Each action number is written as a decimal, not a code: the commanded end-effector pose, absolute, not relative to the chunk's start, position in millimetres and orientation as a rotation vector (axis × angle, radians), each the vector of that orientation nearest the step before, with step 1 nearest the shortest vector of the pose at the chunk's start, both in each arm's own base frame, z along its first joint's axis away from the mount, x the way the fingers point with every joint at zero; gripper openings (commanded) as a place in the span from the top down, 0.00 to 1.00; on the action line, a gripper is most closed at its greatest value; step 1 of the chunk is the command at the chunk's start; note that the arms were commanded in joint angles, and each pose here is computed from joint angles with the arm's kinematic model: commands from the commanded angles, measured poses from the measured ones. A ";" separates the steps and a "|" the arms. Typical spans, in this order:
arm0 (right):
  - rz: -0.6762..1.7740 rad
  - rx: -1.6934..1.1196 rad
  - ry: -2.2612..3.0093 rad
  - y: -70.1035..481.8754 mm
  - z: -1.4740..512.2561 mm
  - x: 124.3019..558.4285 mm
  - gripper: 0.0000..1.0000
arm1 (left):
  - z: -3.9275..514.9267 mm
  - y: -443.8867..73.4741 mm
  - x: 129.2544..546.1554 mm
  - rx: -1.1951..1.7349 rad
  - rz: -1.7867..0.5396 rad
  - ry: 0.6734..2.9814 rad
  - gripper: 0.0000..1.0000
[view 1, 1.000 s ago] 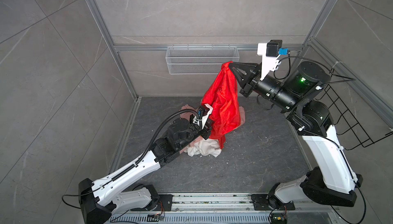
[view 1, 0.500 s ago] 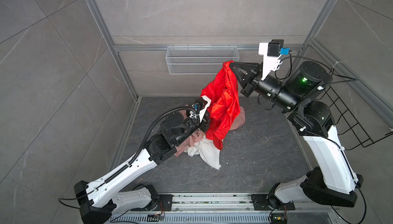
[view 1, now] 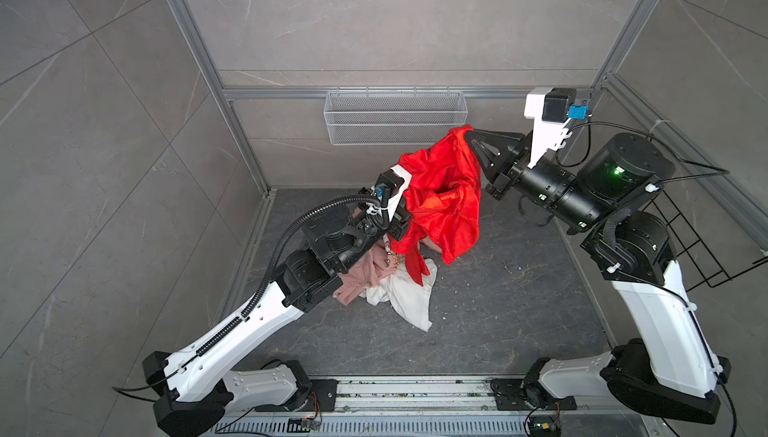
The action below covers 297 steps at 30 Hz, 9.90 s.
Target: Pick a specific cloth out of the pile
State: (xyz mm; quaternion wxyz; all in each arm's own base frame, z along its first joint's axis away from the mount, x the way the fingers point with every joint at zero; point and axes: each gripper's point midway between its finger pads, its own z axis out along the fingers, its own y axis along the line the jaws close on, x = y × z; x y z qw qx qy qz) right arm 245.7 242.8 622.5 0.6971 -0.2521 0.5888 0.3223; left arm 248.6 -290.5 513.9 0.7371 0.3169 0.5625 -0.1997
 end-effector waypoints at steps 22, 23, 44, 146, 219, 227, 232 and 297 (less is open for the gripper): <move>0.687 -0.476 1.725 248.0 463.9 289.7 1.00 | 563.7 -267.3 237.4 0.619 -0.441 1.147 1.00; 0.686 -0.477 1.734 247.8 460.4 289.8 0.99 | 564.6 -266.5 238.1 0.618 -0.433 1.146 1.00; 0.746 -0.510 1.910 249.6 366.0 286.1 0.81 | 557.5 -250.6 256.8 0.581 -0.417 1.200 1.00; 1.030 -0.715 1.634 290.2 441.1 274.0 0.98 | 560.5 -298.8 250.2 0.548 -0.883 1.232 0.55; 0.241 0.879 2.723 79.5 72.2 208.3 0.27 | 462.9 -281.2 265.4 0.558 -0.791 1.369 0.00; 0.211 0.783 2.644 70.1 131.0 218.3 0.01 | 457.1 -281.9 270.0 0.557 -0.787 1.388 0.00; 0.147 0.668 2.533 54.6 189.1 225.7 0.01 | 445.8 -273.7 272.8 0.535 -0.751 1.430 0.00; -0.115 0.261 1.784 -30.2 104.6 369.4 0.00 | 89.6 48.6 398.1 -0.218 0.115 2.076 0.02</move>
